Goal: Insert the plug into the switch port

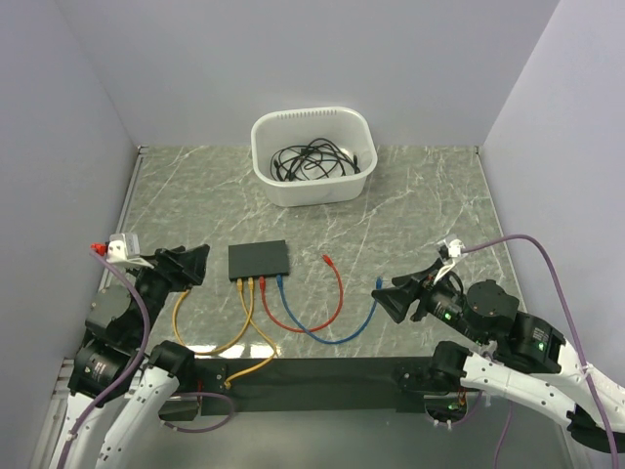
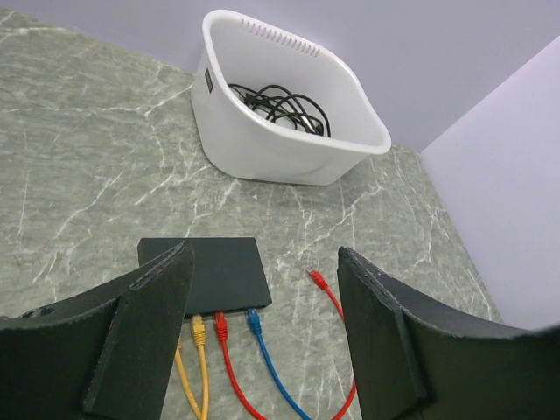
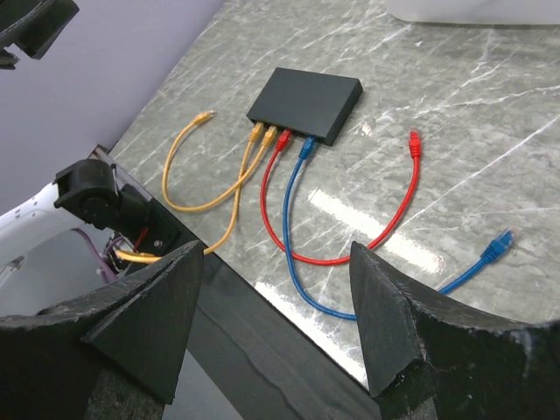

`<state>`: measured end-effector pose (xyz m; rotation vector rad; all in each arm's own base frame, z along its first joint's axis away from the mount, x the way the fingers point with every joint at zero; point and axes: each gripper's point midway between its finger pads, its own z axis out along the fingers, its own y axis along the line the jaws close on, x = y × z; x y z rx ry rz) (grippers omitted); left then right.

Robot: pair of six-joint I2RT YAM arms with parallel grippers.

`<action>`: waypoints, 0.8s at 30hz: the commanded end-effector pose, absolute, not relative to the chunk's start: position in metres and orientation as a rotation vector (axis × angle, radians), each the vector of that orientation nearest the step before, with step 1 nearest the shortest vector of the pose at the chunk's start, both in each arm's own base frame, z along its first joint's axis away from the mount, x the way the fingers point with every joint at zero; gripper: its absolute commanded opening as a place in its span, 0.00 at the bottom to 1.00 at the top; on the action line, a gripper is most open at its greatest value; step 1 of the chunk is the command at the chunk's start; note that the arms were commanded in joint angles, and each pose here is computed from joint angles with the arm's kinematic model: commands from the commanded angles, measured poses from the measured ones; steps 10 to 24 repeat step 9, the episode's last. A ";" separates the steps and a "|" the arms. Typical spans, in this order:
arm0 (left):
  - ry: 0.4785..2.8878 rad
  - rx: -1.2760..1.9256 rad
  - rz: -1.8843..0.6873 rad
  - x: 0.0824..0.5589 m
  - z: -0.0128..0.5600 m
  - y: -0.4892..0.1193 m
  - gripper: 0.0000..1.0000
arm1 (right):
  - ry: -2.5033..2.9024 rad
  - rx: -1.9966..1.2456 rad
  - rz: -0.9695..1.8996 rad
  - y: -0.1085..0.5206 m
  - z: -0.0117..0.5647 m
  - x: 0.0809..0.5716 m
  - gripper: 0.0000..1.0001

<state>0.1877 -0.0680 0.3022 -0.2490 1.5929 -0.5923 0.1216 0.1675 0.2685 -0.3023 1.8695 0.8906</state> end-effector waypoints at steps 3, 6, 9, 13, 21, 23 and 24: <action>1.596 -0.245 -0.569 0.189 0.300 -0.066 0.72 | 1.835 -0.354 0.932 0.173 0.275 0.116 0.74; 1.596 -0.241 -0.572 0.189 0.300 -0.066 0.72 | 1.835 -0.319 0.902 0.169 0.275 0.121 0.74; 1.595 -0.249 -0.563 0.190 0.299 -0.065 0.72 | 1.815 -0.310 0.903 0.167 0.280 0.122 0.73; 1.595 -0.249 -0.563 0.190 0.299 -0.065 0.72 | 1.815 -0.310 0.903 0.167 0.280 0.122 0.73; 1.595 -0.249 -0.563 0.190 0.299 -0.065 0.72 | 1.815 -0.310 0.903 0.167 0.280 0.122 0.73; 1.595 -0.249 -0.563 0.190 0.299 -0.065 0.72 | 1.815 -0.310 0.903 0.167 0.280 0.122 0.73; 1.595 -0.249 -0.563 0.190 0.299 -0.065 0.72 | 1.815 -0.310 0.903 0.167 0.280 0.122 0.73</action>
